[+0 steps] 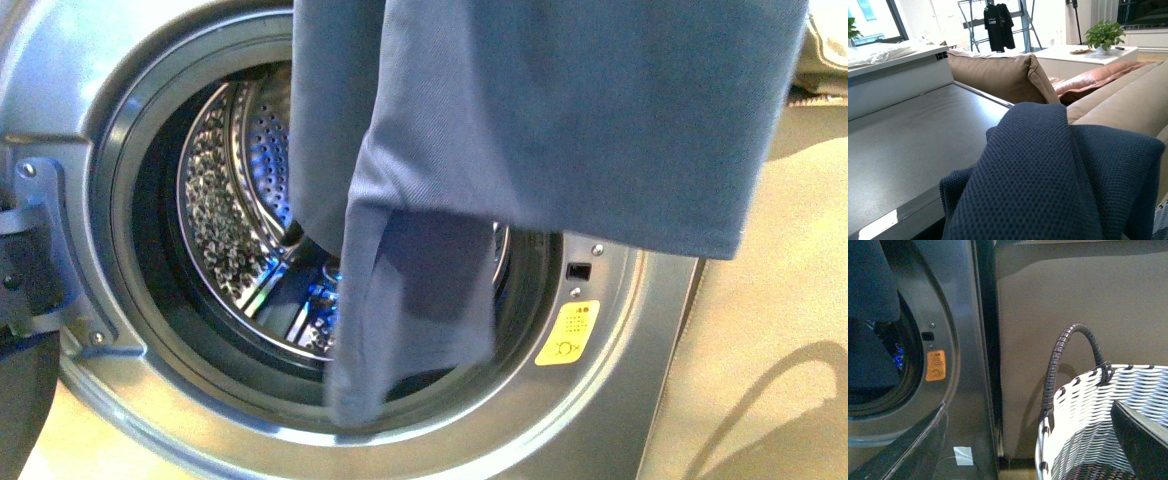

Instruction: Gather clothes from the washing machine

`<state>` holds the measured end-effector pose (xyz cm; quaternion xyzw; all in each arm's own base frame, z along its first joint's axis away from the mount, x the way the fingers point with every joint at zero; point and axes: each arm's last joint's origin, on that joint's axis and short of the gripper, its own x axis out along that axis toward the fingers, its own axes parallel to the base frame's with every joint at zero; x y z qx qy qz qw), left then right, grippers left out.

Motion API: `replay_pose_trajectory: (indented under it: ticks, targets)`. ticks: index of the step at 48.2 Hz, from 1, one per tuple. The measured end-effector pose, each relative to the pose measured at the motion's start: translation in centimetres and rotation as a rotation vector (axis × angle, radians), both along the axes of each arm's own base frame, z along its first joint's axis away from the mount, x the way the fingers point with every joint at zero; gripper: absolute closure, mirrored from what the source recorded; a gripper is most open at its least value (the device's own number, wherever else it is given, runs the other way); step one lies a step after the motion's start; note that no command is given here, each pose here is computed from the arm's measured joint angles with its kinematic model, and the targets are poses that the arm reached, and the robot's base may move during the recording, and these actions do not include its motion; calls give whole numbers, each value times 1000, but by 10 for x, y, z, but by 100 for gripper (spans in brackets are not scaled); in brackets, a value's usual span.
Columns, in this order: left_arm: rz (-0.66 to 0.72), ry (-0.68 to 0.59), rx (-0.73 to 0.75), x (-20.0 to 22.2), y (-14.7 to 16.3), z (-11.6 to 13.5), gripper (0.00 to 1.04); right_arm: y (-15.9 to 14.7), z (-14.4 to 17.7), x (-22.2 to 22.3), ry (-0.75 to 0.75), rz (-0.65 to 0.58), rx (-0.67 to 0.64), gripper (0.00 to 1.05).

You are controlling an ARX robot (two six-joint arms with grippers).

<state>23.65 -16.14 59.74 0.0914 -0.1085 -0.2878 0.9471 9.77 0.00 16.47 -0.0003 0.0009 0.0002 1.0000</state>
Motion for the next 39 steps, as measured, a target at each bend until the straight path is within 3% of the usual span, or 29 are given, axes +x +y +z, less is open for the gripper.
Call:
replay_pose_trajectory:
  ticks: [24,32,39]
  targets:
    - [4,0,-1,0,0,0,92,0,0,0,0,0,0,8]
    - [1,0,0,0,0,0,92,-8,30,7,-185,509,221,8]
    - [5,0,0,0,0,0,92,-9,50,17,-162,721,313,8]
